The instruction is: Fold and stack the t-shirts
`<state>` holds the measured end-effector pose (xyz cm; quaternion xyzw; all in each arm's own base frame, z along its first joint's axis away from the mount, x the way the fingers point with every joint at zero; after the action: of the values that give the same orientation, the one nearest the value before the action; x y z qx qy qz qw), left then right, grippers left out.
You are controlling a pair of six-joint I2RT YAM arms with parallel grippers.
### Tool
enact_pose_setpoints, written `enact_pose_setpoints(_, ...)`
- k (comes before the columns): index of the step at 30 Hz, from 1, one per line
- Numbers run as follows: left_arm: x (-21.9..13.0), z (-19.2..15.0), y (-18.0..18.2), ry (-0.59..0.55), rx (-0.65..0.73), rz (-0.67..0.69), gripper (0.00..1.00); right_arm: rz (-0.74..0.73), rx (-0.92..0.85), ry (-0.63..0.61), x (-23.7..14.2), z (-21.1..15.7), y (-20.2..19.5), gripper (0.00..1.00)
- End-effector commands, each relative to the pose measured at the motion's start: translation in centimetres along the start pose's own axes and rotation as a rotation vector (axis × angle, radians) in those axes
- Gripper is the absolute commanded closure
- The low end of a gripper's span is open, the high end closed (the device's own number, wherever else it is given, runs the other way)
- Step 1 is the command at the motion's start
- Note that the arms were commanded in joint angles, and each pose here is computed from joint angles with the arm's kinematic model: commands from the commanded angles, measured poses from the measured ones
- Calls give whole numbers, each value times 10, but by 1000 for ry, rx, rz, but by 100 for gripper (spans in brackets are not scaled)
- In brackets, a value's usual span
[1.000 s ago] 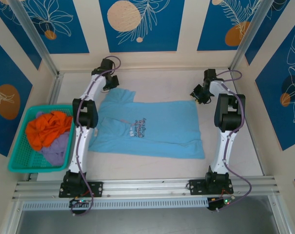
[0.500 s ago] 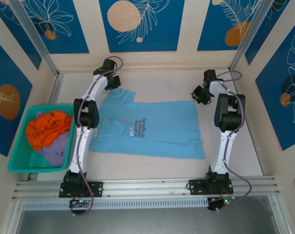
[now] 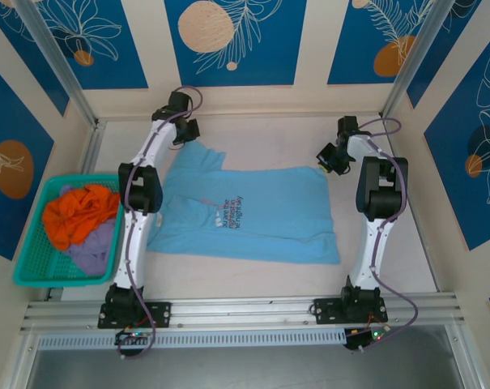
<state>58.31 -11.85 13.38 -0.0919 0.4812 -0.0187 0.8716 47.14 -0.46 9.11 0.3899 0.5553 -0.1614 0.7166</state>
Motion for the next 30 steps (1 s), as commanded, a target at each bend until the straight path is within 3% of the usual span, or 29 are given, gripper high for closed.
enact_pose_setpoints(1,-48,14,-21,-68,19,-62,100,58,-44,-18,-28,-8,11,100)
enact_pose_setpoints(13,-121,-25,-23,-82,109,-120,100,81,-131,-94,-75,-36,1,100)
enact_pose_setpoints(30,-206,-103,8,-102,206,-105,100,131,-161,-112,-114,-73,-20,100)
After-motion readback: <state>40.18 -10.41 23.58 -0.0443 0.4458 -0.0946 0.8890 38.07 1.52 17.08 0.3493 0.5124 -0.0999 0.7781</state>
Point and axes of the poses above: each hand's point on the last joint's axis, 136 mm out from that joint toward the fingers, its own x axis out along the fingers, its own y axis along the line the jaws close on, z = x × y, the point moved 7 cm from there along -x, back along the fingers, and after that the axes turned 6 degrees about x, right-handed, at the moved point
